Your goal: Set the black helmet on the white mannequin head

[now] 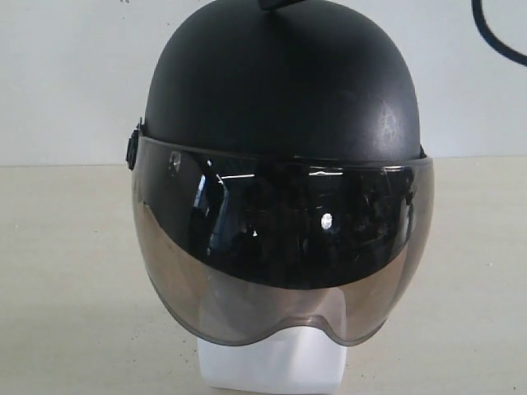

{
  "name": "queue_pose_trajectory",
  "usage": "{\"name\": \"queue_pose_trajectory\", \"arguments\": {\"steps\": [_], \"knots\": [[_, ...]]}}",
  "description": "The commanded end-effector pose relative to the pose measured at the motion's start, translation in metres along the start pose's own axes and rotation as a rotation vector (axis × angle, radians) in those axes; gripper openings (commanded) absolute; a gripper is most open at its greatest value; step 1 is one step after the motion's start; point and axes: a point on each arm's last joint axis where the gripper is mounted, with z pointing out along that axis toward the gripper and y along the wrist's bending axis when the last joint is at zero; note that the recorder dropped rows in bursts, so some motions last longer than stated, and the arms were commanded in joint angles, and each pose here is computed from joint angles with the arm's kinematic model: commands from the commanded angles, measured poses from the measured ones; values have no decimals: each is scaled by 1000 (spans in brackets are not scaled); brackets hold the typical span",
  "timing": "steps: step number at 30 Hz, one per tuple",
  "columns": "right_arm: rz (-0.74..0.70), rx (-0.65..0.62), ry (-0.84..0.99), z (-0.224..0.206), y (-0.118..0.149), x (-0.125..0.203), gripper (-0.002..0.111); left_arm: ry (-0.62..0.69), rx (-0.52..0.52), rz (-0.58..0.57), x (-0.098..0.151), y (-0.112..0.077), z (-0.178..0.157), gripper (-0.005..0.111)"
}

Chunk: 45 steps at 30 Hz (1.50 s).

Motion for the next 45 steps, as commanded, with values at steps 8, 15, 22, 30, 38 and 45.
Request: {"name": "queue_pose_trajectory", "arguments": {"steps": [8, 15, 22, 30, 38, 45], "knots": [[-128, 118, -47, -44, 11, -9, 0, 217, 54, 117, -1, -18, 36, 4], [-188, 131, -28, -85, 32, 0, 0, 272, 183, 103, 5, -13, 79, 4], [-172, 148, 123, -98, 37, 17, 0, 301, 273, 107, 10, -12, 115, 4], [-180, 191, 146, -99, 33, 19, 0, 189, 158, 158, 2, -12, 133, 4], [-215, 354, 184, -109, 21, 22, 0, 119, 159, 411, 11, -36, 159, 4], [-199, 344, 235, -101, 18, 35, 0, 116, 56, 429, 27, -23, 170, 4]]}}
